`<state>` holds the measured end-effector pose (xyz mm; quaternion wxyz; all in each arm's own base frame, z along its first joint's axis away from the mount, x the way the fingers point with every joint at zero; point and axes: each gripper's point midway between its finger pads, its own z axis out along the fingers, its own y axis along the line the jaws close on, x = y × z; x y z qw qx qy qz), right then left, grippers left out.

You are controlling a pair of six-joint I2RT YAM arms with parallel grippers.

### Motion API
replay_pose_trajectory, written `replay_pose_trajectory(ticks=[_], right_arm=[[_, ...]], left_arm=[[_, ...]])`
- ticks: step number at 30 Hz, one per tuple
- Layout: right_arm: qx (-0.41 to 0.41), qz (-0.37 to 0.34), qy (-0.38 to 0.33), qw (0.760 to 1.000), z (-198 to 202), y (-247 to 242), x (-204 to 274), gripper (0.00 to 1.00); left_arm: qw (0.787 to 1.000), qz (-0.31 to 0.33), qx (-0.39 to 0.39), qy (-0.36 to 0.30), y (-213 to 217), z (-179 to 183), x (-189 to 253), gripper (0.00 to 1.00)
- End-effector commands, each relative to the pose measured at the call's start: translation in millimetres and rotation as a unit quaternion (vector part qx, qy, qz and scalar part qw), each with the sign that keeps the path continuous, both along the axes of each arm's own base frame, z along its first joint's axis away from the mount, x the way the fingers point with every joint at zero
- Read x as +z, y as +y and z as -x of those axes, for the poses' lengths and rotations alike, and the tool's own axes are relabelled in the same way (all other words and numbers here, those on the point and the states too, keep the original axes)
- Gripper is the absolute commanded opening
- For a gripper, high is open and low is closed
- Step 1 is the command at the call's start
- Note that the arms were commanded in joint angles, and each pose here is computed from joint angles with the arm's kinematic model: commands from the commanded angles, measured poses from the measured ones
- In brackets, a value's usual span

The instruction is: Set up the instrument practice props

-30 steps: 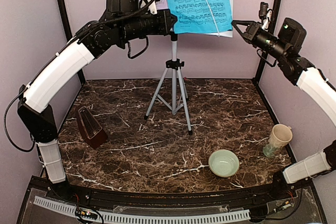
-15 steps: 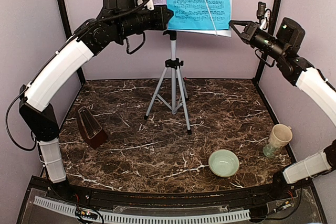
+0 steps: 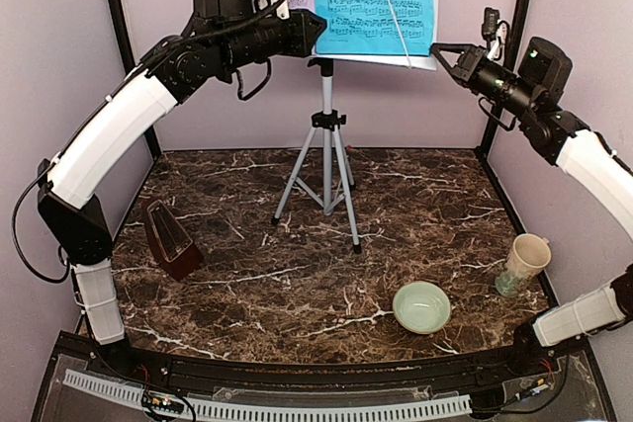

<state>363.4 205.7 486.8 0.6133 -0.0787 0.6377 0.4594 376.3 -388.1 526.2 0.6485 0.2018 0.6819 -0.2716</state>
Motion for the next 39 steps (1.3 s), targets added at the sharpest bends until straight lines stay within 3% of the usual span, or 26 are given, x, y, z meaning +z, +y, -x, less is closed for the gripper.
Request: replay_pose_trajectory(ticks=[1, 5, 17, 29, 39], right_arm=[[-0.007, -0.001, -0.012, 1.0, 8, -3, 3, 0.0], [-0.01, 0.0, -0.008, 1.0, 10, -4, -1, 0.0], [-0.014, 0.006, -0.026, 1.0, 19, -7, 6, 0.01], [-0.06, 0.028, -0.056, 0.996, 34, -27, 20, 0.62], [-0.062, 0.052, -0.052, 0.995, 48, -32, -1, 0.88]], left_arm=[[1.0, 0.005, -0.016, -0.024, 3, 14, 16, 0.18], [0.999, 0.0, -0.017, -0.027, 1, 17, 16, 0.22], [0.998, -0.008, -0.017, -0.064, 5, 42, 33, 0.57], [0.997, -0.03, -0.005, -0.073, 41, 68, 28, 0.88], [1.0, -0.016, 0.002, -0.01, 91, 76, -15, 0.94]])
